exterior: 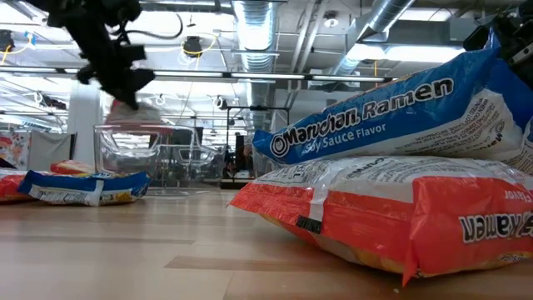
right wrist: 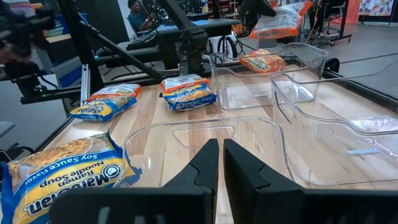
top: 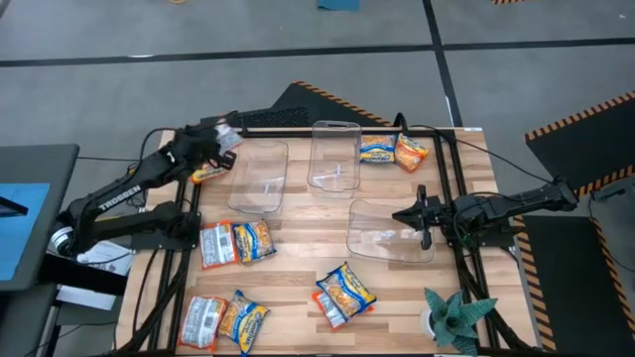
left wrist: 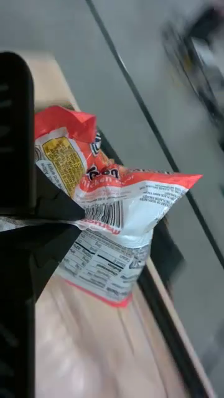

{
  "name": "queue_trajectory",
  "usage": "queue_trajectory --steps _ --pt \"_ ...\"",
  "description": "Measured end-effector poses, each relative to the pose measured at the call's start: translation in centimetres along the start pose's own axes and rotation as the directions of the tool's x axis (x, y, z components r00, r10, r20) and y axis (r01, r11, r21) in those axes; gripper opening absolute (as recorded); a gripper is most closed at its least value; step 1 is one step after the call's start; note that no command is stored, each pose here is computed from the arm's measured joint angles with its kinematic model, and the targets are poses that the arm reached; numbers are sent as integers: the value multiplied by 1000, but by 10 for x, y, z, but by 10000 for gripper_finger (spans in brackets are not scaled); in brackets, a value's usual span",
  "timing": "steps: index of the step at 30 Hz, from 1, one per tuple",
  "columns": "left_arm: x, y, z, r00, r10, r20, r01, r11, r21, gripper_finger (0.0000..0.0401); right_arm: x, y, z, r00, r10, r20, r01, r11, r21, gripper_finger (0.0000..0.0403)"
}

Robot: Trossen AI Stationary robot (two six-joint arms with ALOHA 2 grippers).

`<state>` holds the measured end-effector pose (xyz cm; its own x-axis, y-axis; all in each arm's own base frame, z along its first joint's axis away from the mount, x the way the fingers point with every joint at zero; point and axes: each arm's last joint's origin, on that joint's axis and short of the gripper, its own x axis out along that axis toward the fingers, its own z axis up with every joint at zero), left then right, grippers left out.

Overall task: Sort Maruchan noodles
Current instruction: Put the orange bag into the left transparent bin

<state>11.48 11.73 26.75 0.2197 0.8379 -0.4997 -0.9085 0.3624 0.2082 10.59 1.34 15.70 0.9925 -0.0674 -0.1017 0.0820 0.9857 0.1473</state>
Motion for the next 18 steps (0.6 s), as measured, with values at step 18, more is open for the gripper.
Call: queue_trajectory --steps 18 --pt "-21 -95 -18 928 -371 -30 368 903 223 0 0 0 0 1000 0 0 0 1000 0 49"
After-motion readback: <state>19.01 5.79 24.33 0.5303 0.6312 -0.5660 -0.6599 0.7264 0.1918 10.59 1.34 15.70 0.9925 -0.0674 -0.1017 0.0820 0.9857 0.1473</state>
